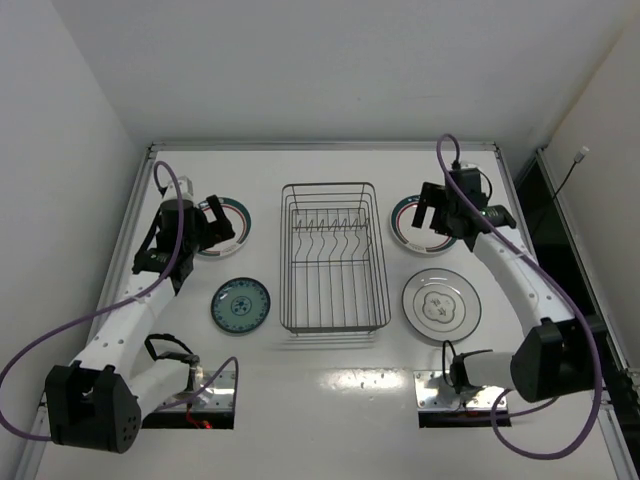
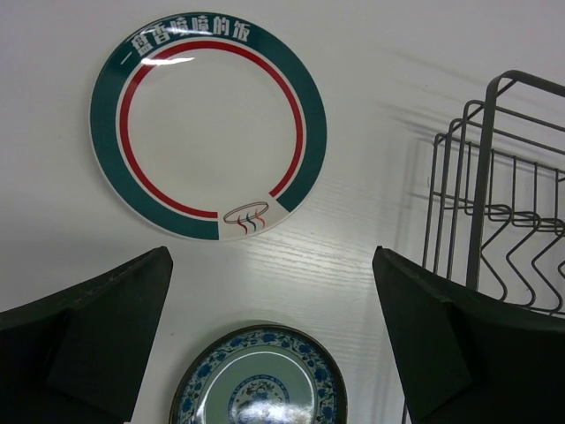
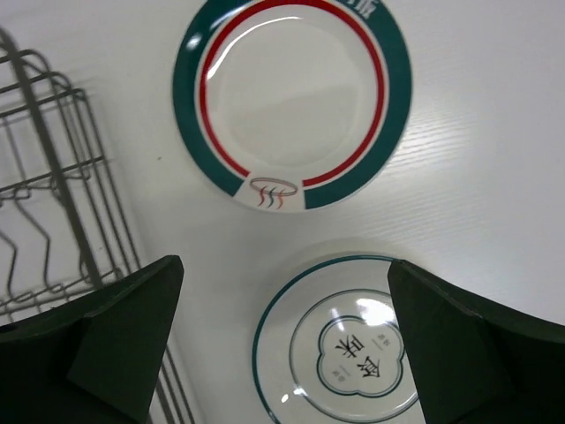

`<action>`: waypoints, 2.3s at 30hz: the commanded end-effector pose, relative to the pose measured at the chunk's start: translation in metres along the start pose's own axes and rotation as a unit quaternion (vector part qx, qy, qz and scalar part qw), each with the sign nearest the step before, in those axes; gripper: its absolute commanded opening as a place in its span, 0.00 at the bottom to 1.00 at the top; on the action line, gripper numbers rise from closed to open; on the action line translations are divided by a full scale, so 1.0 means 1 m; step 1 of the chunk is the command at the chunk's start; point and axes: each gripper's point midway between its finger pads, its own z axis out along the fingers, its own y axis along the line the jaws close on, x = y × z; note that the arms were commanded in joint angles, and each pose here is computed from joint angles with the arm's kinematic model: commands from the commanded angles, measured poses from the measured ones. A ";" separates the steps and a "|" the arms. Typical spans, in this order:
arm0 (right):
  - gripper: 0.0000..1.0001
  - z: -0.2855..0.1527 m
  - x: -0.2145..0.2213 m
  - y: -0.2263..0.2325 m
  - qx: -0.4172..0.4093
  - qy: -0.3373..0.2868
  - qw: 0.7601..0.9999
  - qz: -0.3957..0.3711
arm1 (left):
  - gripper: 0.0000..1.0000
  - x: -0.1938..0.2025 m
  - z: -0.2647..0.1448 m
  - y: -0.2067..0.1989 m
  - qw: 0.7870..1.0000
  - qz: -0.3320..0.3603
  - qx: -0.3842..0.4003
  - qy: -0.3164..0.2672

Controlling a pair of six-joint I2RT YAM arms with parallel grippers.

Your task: Load the plates into the dish rack

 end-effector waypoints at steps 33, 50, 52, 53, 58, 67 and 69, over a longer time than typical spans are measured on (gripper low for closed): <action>0.60 0.135 0.060 -0.081 -0.098 0.193 0.937 0.275 | 0.96 -0.010 -0.002 -0.006 1.000 0.002 0.003 -0.005; 0.00 0.078 -0.046 -0.065 -0.068 0.046 0.974 0.211 | 0.96 -0.008 0.000 -0.005 1.000 0.003 0.001 -0.001; 0.00 0.053 -0.086 -0.065 -0.027 -0.018 0.983 0.183 | 0.96 -0.006 0.002 -0.004 1.000 0.004 -0.001 0.004; 0.00 0.029 -0.110 -0.062 -0.019 -0.050 0.984 0.171 | 0.96 -0.004 0.004 -0.004 1.000 0.004 -0.002 0.008; 0.00 -0.020 -0.150 -0.043 0.039 -0.120 0.986 0.109 | 0.96 -0.004 0.004 -0.004 1.000 0.004 -0.002 0.008; 0.00 -0.059 -0.141 0.024 0.048 -0.150 0.988 -0.007 | 0.96 -0.005 0.005 -0.002 1.000 0.004 -0.007 0.006; 0.00 -0.061 -0.134 0.033 0.045 -0.150 0.988 -0.019 | 0.96 -0.005 0.005 -0.002 1.000 0.004 -0.007 0.006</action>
